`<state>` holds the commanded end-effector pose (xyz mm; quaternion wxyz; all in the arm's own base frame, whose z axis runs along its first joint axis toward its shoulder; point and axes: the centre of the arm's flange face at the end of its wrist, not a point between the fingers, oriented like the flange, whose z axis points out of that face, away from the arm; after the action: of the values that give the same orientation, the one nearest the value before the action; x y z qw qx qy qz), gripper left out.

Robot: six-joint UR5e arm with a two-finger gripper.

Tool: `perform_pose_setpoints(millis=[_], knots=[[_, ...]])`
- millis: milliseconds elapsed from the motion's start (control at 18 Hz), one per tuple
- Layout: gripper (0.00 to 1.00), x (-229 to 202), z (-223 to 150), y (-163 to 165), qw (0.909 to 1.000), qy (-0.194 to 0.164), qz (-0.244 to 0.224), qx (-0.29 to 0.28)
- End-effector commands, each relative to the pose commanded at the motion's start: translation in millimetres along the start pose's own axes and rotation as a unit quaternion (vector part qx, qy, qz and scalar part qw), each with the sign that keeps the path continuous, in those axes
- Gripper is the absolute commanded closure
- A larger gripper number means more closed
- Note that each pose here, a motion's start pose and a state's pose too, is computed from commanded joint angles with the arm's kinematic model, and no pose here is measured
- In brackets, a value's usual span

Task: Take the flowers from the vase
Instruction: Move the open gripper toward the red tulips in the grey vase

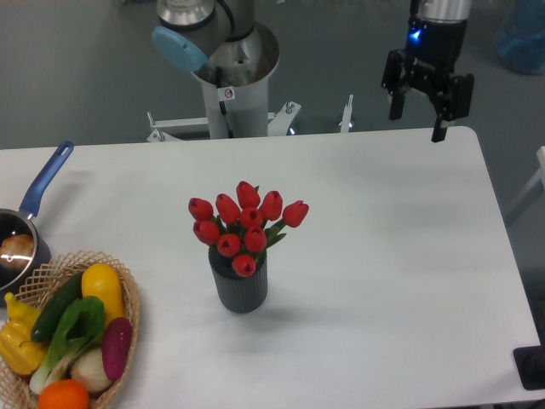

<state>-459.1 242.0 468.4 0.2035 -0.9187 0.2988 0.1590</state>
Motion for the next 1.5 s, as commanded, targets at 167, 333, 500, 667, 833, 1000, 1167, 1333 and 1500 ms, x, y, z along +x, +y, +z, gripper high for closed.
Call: perform_pose_setpoints(millis=[167, 333, 500, 667, 833, 1000, 1167, 1333, 1500], knots=[[0.0, -2, 0, -2, 0.9999, -0.007, 0.009, -0.004], [0.0, -2, 6, -18, 0.9998, -0.005, 0.017, 0.002], [0.0, -1, 9, -20, 0.9999, 0.0, 0.01, 0.004], [0.0, 5, 19, -27, 0.9999, 0.009, -0.009, 0.008], [0.0, 11, 23, -24, 0.9994, 0.009, 0.001, -0.033], [0.0, 16, 37, -43, 0.999, 0.021, 0.0, -0.038], [0.0, 18, 42, -43, 0.9982, 0.024, -0.041, -0.036], [0.0, 24, 54, -57, 0.998, 0.036, -0.041, -0.029], [0.0, 28, 61, -68, 0.9954, 0.043, -0.081, -0.027]])
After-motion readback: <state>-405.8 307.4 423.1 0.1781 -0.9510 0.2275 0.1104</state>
